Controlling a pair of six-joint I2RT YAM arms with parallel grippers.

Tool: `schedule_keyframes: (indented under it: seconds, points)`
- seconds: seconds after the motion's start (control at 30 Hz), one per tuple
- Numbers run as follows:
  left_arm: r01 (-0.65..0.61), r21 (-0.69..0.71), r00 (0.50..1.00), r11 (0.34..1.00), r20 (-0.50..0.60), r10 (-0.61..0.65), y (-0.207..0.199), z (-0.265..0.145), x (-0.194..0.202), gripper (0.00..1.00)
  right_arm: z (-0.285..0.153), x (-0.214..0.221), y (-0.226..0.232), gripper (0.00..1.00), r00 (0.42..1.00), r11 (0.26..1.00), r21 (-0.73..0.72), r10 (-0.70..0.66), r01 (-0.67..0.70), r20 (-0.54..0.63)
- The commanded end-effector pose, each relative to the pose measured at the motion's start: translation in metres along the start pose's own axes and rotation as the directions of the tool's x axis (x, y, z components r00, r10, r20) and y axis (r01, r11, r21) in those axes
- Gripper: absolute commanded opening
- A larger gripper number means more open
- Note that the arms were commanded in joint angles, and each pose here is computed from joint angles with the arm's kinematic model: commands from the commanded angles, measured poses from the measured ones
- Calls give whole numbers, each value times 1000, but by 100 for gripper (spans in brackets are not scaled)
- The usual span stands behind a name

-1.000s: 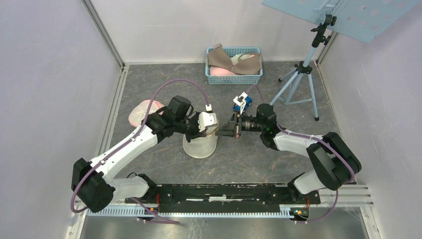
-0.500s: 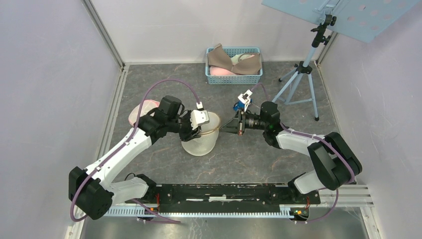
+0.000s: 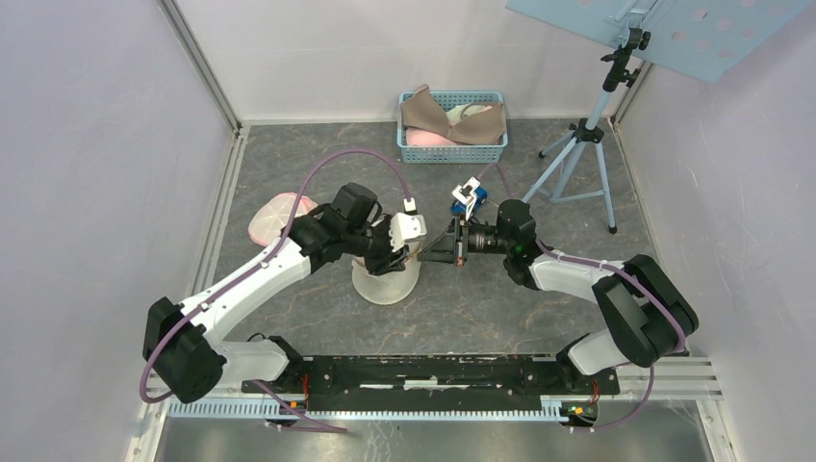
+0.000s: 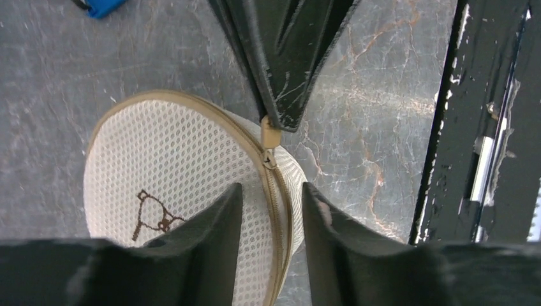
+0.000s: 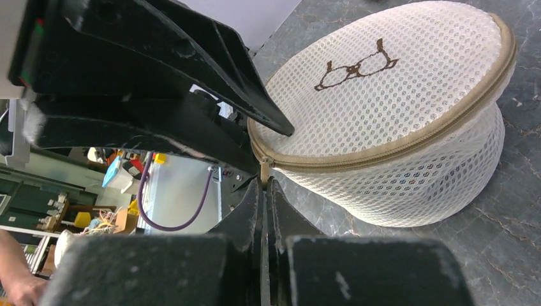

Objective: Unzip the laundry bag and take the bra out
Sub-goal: Unzip the laundry bag at the center of the board.

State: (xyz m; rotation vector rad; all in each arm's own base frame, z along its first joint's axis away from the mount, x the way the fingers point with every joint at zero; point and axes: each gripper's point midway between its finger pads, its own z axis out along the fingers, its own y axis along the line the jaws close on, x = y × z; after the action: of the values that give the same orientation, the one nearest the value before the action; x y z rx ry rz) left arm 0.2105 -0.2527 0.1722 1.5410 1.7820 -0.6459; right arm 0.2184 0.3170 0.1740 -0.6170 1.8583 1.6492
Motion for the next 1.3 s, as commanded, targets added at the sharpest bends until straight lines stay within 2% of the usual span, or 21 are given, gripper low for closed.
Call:
schedule_keyframes:
  seconds: [0.0,0.1,0.17,0.23,0.37,0.43,0.47,0.57,0.6,0.73,0.8,1.03,1.17,1.27]
  points:
    - [32,-60,999,998,-24,-34,10,-3,1,38,3,-16,11,0,997,997,-38,-71,72,26]
    - [4,-77,999,997,-32,-7,8,-7,8,19,-1,-16,5,0,997,997,-20,-75,76,27]
    - [-7,-88,999,996,-31,4,7,-10,13,10,-5,-19,0,0,997,997,-5,-75,75,36]
    - [-19,-96,999,995,-38,16,8,-13,20,5,-9,-23,-4,0,996,997,9,-77,76,46]
    - [-31,-128,999,991,-45,26,18,-19,31,3,-14,-28,-9,0,995,996,27,-86,84,58]
    - [-22,-154,999,988,-34,17,28,-22,31,4,-13,-29,-9,0,994,996,26,-84,83,63]
    - [-17,-158,1000,987,-28,13,31,-23,29,7,-13,-30,-8,0,994,997,24,-81,80,67]
    - [-8,-154,1000,988,-19,5,34,-22,24,36,-11,-32,-5,0,994,997,10,-74,74,75]
    - [-2,-145,1000,989,-10,0,33,-21,22,41,-11,-32,-3,0,995,997,2,-73,73,74]
    - [20,-80,998,997,59,-16,21,-22,3,53,-7,-25,3,0,996,997,-13,-69,70,62]
    - [26,-63,997,998,76,-21,18,-22,-4,55,-5,-21,5,0,996,998,-20,-65,66,54]
    - [31,-36,997,999,79,-28,16,-8,-17,55,5,-16,12,0,997,997,-47,-60,62,38]
    - [54,-37,998,998,31,-53,19,-2,-6,45,5,-19,13,0,997,996,-51,-66,69,43]
    - [43,-41,999,998,3,-43,17,-2,6,26,4,-17,10,0,997,996,-40,-73,74,35]
